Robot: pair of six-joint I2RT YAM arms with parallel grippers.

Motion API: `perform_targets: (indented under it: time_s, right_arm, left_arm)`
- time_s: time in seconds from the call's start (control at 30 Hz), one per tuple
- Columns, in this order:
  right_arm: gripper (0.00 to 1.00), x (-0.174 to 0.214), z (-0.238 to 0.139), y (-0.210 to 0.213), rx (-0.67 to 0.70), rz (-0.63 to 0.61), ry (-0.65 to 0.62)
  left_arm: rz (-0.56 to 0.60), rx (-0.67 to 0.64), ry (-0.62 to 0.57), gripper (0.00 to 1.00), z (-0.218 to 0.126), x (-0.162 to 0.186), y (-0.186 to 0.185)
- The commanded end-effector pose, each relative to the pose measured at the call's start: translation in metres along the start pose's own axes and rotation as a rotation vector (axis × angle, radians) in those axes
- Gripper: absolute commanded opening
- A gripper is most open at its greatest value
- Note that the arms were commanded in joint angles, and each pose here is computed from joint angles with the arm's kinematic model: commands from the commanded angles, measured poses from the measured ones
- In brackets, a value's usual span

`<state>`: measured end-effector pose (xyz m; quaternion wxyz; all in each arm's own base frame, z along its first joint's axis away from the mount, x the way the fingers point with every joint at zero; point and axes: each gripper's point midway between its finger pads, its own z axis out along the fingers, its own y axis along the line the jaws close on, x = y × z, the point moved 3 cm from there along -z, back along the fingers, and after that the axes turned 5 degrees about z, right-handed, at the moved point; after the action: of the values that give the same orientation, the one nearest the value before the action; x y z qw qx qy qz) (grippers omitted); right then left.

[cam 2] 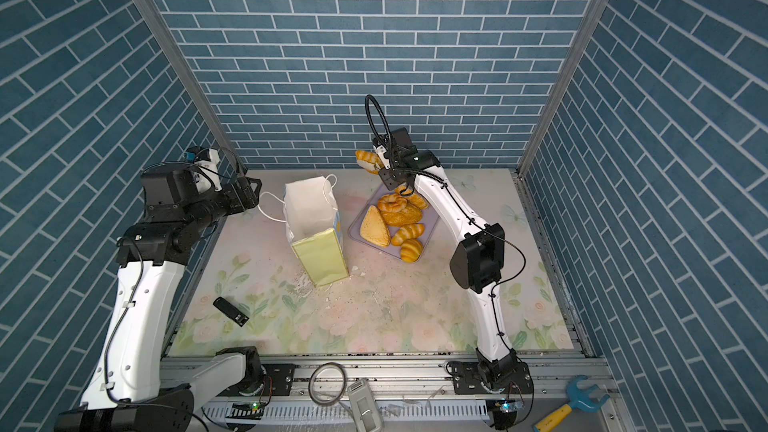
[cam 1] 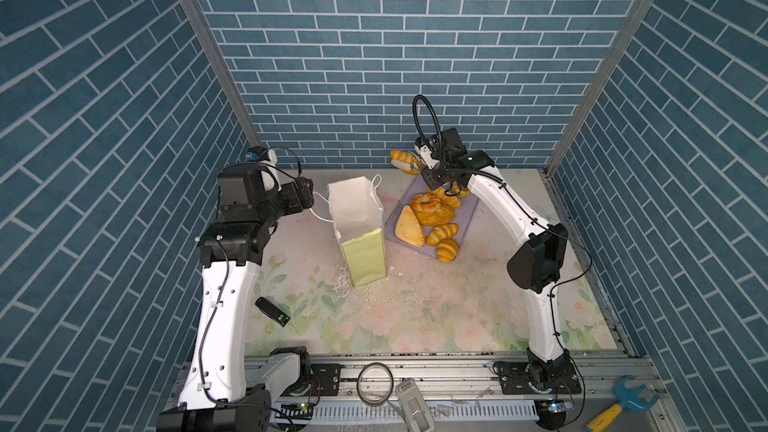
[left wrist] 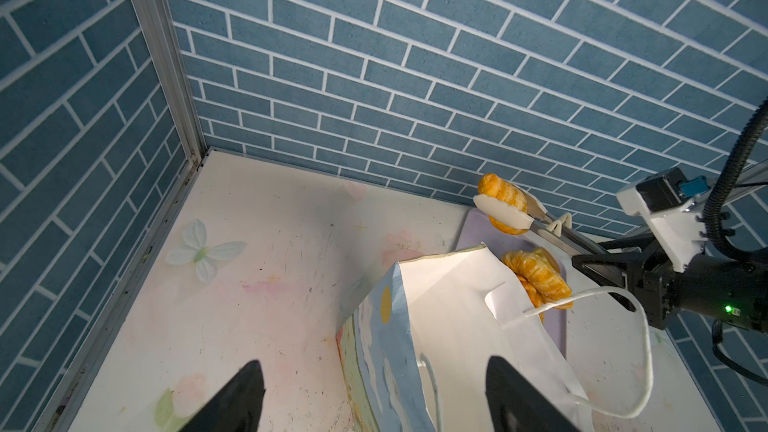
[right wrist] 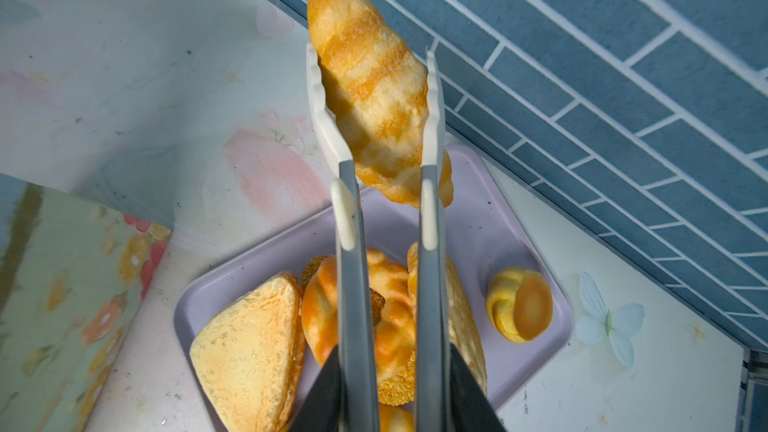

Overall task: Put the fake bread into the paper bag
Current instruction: 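Lift the croissant with the tongs and swing it over the paper bag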

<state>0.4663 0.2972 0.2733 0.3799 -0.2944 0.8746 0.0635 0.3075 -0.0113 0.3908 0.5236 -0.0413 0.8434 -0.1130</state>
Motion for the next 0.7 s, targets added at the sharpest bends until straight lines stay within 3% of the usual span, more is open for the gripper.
perform_targets:
  time_s: [0.0,0.37,0.67]
  right_arm:
    - [0.26,-0.051,-0.076,0.004,-0.071,0.062,-0.216]
    - [0.27,-0.07,-0.174,0.03,-0.272,0.078,-0.367]
    - [0.28,-0.07,-0.223,0.058,-0.336,0.054,-0.413]
  left_arm:
    - [0.002,0.05,-0.022,0.84,-0.008,-0.001,-0.008]
    - [-0.014,0.124,0.042,0.76,-0.004,0.013,-0.016]
    - [-0.045,0.17,0.092,0.56,0.017,0.027,-0.017]
